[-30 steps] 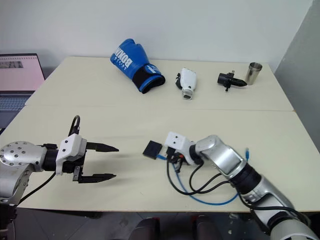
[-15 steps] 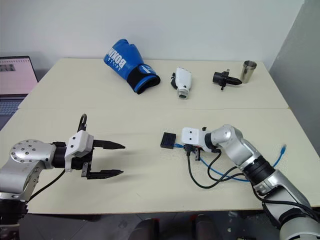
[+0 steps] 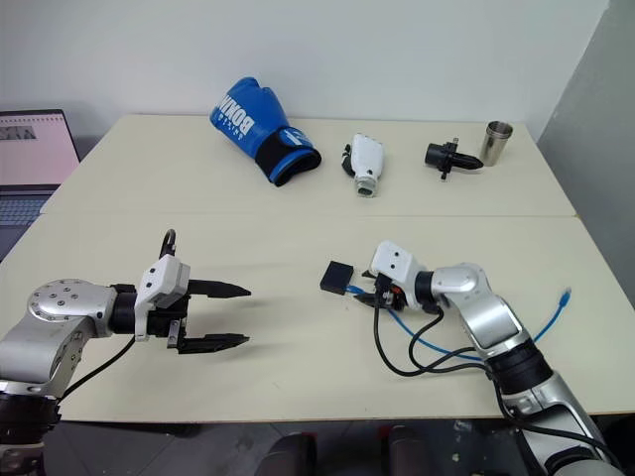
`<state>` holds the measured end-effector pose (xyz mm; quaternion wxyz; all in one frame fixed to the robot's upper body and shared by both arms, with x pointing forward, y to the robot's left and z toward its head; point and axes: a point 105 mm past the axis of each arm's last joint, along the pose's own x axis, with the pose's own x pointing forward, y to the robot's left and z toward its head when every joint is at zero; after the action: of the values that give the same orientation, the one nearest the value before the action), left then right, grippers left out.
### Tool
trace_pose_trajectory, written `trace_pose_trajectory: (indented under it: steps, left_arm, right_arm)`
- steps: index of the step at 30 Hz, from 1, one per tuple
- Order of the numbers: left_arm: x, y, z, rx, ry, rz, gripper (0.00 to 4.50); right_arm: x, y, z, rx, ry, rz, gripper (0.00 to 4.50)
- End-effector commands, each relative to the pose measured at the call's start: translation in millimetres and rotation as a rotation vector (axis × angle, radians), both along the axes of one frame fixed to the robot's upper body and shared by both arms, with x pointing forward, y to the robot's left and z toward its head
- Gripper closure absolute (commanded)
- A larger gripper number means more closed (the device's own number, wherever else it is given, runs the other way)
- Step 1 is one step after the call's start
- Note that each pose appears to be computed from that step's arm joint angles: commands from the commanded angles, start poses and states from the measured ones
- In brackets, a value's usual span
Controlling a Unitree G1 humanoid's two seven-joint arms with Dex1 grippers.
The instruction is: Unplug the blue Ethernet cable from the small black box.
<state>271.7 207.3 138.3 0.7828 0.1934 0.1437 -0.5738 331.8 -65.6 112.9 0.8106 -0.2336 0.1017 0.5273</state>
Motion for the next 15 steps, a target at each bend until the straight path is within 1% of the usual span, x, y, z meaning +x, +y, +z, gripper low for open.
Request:
trace_pose_trajectory:
  steps: [1,5,10,13,15]
  left_arm:
    - [2,-5,13,-0.012,-0.039,-0.018,0.0]
    - [3,-7,15,-0.029,-0.033,-0.011,0.0]
    - [4,-8,16,-0.039,-0.032,-0.007,0.0]
    - [6,-8,17,-0.054,-0.034,0.005,0.0]
    - [7,-8,18,-0.063,-0.034,0.016,0.0]
  right_arm:
    - [2,2,0,0.047,-0.009,-0.04,2.06]
    - [8,5,-7,0.039,-0.019,-0.066,2.06]
    - [9,4,-18,0.019,0.02,-0.063,2.06]
    - [9,5,-21,0.019,0.028,-0.064,2.56]
    - [8,7,-22,0.022,0.031,-0.062,3.02]
